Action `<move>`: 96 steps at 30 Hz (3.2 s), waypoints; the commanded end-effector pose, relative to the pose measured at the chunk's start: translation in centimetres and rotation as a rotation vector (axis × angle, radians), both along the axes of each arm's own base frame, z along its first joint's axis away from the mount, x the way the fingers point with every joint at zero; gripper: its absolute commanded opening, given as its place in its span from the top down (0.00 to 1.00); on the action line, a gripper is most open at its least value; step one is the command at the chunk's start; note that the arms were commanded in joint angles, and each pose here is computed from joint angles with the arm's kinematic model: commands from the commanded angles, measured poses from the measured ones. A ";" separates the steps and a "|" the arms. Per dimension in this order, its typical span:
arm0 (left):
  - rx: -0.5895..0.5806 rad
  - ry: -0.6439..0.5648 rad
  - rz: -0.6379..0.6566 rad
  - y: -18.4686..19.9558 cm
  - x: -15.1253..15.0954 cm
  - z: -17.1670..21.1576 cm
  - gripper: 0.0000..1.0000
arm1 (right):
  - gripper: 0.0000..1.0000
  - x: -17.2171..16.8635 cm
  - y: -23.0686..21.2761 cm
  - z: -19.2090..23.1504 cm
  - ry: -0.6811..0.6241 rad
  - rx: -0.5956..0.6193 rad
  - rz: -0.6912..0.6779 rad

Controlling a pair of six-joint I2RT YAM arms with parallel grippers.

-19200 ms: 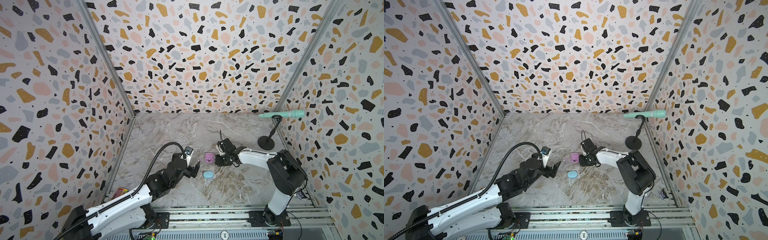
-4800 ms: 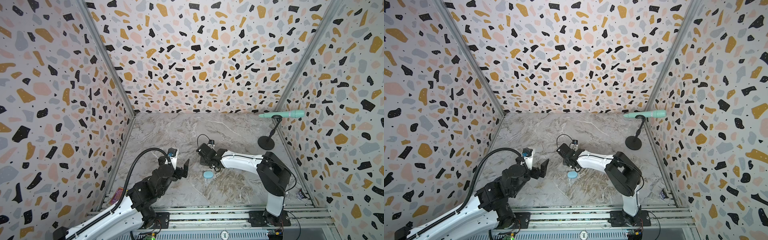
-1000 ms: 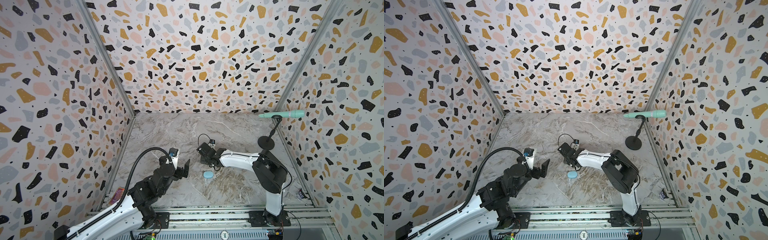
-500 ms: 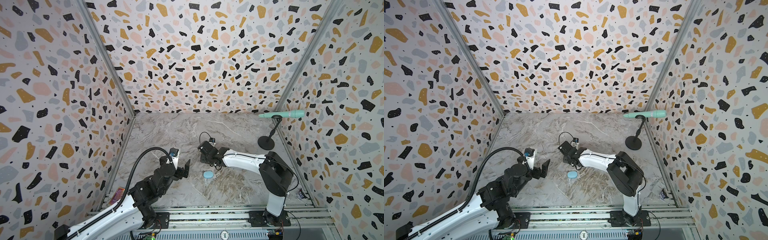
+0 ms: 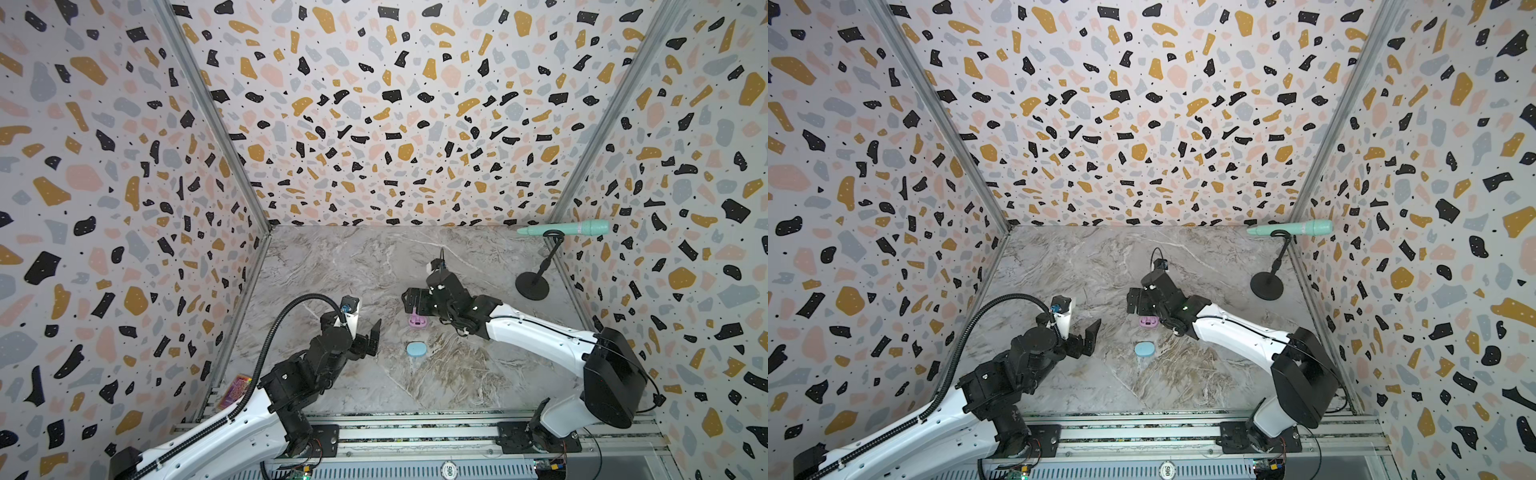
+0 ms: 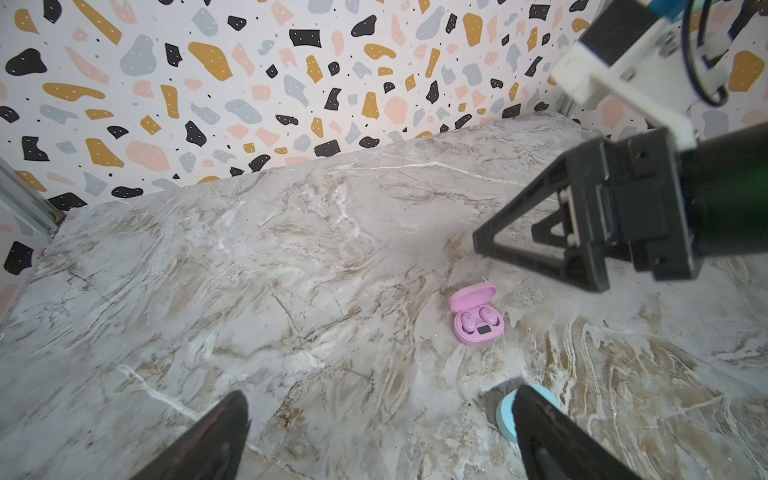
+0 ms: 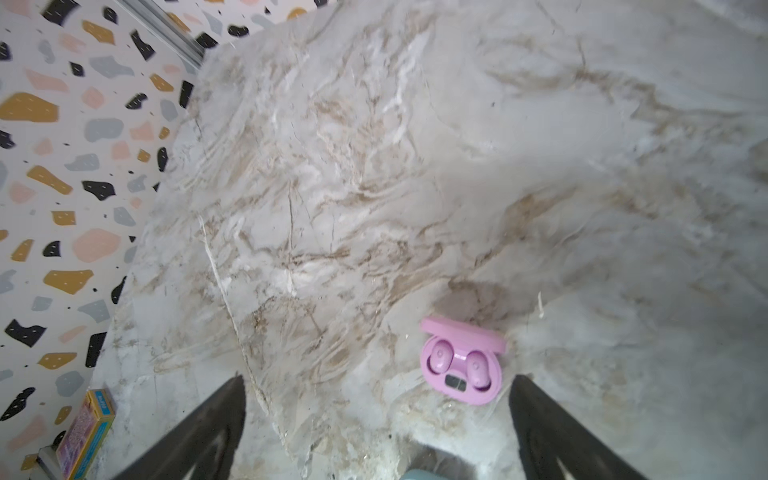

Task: Insert the wireless bluetooth earbuds into the charging case
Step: 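Open the right gripper and raise it above the pink case, then push the pink case lid down with the right gripper to close it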

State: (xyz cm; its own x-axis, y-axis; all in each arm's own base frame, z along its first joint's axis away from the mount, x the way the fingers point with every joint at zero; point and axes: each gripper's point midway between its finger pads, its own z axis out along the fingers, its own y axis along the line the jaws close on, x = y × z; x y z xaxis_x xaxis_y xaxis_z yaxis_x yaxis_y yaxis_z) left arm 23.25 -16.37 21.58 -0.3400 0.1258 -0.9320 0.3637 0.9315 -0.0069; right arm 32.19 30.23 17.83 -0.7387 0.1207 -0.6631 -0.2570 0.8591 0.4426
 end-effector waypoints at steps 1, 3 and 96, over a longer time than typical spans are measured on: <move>-0.013 -0.013 -0.024 -0.6 0.0 0.1 0.00 | 0.01 0.7 -0.2 2.8 -0.099 0.061 0.157; -0.012 -0.008 -0.032 -0.7 -0.1 -0.2 0.00 | 0.01 1.1 -0.5 3.0 -0.103 0.076 0.207; 0.039 0.213 -0.328 -6.9 -2.0 -5.1 0.00 | 0.06 0.5 2.2 -7.5 0.102 0.029 0.493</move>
